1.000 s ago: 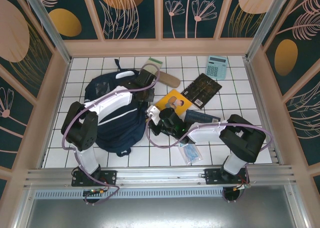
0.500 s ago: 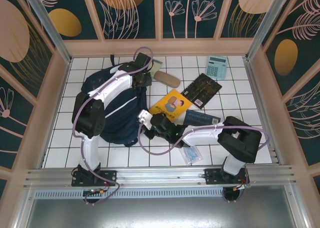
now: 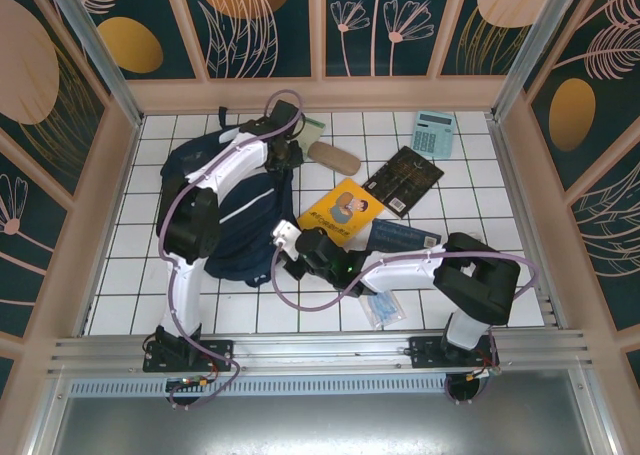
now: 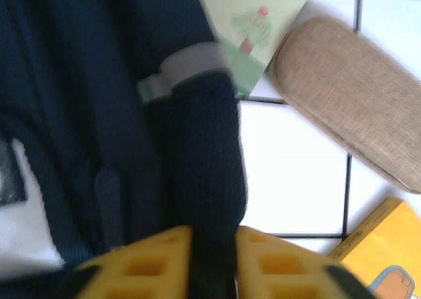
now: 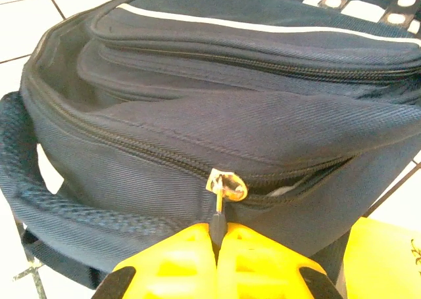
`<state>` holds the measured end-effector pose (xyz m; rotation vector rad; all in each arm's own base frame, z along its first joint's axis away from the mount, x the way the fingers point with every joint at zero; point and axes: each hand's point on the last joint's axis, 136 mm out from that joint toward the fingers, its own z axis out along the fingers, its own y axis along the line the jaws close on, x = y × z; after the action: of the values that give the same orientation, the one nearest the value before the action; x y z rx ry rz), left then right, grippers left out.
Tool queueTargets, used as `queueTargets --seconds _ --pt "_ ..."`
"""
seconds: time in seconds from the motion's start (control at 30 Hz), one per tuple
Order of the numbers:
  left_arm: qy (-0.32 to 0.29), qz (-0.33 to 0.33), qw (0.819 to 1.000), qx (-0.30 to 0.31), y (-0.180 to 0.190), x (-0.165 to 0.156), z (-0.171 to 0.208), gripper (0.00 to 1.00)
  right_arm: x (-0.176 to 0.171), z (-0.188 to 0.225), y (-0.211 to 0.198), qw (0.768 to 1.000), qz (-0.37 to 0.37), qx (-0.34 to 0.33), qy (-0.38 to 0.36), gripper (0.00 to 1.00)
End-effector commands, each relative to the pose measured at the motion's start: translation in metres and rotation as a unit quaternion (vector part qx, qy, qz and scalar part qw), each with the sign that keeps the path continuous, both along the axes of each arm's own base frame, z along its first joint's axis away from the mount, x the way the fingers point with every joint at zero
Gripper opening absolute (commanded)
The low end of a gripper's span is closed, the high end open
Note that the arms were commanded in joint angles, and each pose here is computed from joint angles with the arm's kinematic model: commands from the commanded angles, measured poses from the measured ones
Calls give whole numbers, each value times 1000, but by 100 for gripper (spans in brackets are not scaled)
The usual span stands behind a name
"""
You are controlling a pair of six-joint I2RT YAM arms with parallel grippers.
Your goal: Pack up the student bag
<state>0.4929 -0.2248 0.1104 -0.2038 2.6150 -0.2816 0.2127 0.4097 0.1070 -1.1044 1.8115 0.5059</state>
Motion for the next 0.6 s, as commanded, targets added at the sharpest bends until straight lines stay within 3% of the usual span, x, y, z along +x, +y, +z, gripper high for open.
queueTargets --seconds 0.0,0.17,0.33,0.57 --pt "-134 0 989 -61 0 27 75 37 -19 12 4 997 57 38 21 0" --pt "-125 -63 987 -84 -2 -19 78 44 -1 20 -19 996 56 60 22 0" --pt "-77 -129 980 -128 -17 -67 56 48 11 20 -31 997 46 60 22 0" --pt "-34 -202 974 -94 -48 -113 22 48 10 18 -29 996 48 65 29 0"
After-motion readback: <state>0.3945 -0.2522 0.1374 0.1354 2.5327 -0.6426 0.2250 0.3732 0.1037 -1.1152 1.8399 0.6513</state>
